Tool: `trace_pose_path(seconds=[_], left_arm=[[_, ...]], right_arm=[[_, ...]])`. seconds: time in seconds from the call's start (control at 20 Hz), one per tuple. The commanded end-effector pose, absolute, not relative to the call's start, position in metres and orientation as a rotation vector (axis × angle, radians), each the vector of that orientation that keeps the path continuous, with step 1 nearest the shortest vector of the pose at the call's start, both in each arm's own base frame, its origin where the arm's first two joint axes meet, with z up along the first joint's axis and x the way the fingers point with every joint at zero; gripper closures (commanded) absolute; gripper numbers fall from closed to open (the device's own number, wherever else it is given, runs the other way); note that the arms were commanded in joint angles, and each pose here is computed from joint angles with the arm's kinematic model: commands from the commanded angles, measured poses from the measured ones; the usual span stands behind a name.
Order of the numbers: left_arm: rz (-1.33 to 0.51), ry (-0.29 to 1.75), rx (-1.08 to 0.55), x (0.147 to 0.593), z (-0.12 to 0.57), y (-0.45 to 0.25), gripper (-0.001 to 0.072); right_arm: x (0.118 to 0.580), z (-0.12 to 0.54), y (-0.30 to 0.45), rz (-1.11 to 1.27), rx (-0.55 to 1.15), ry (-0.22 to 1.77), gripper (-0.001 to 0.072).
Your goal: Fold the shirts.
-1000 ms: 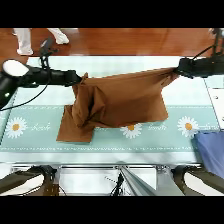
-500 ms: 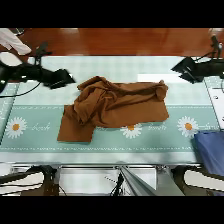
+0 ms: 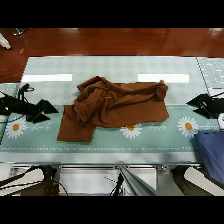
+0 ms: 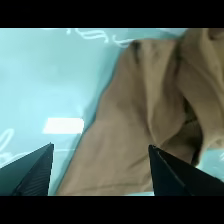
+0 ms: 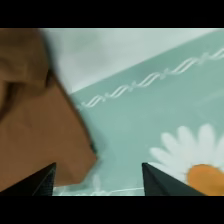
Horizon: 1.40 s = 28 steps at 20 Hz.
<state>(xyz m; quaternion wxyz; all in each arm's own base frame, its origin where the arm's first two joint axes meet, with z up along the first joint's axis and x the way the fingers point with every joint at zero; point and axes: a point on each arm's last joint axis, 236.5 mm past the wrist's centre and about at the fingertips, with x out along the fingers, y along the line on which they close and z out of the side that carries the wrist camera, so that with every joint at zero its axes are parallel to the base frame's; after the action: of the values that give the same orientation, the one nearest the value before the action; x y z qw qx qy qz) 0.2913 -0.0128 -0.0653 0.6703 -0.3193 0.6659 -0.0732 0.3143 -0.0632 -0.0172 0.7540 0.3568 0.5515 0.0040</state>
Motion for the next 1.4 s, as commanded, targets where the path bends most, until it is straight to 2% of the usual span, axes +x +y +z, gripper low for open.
trace_pose_path(seconds=[0.0,0.2,0.5,0.6,0.65,0.7,0.75,0.95,1.15,1.35], left_arm=[[-0.216,1.443,-0.8,0.29,-0.082,-0.031,0.0006],[-0.29,1.441,-0.786,0.296,-0.087,-0.05,0.0006],[-0.41,1.519,-0.717,0.281,-0.1,-0.075,0.0008],[-0.438,1.544,-0.694,0.277,-0.102,-0.085,0.0032],[-0.453,1.552,-0.68,0.275,-0.102,-0.09,0.0241],[-0.481,1.551,-0.654,0.273,-0.102,-0.093,0.0538],[-0.492,1.552,-0.645,0.273,-0.102,-0.095,0.0685],[-0.489,1.552,-0.645,0.273,-0.102,-0.094,0.0688],[-0.489,1.552,-0.645,0.273,-0.102,-0.094,0.0687],[-0.484,1.548,-0.645,0.274,-0.103,-0.094,0.0687]], right_arm=[[0.312,-0.018,-0.025,0.139,0.925,1.119,0.0092],[0.311,-0.017,-0.021,0.161,0.931,1.119,0.0092],[0.311,-0.017,-0.02,0.163,0.932,1.121,0.0092],[0.311,-0.017,-0.021,0.16,0.931,1.119,0.0092],[0.312,-0.017,-0.022,0.155,0.93,1.115,0.0092],[0.313,-0.017,-0.023,0.149,0.93,1.112,0.0092],[0.313,-0.017,-0.024,0.145,0.933,1.11,0.0092],[0.308,-0.024,-0.027,0.128,0.904,1.137,0.0092],[0.273,-0.061,-0.05,-0.041,0.853,1.322,0.0092],[0.271,-0.077,-0.017,0.057,0.886,1.428,0.0092]])
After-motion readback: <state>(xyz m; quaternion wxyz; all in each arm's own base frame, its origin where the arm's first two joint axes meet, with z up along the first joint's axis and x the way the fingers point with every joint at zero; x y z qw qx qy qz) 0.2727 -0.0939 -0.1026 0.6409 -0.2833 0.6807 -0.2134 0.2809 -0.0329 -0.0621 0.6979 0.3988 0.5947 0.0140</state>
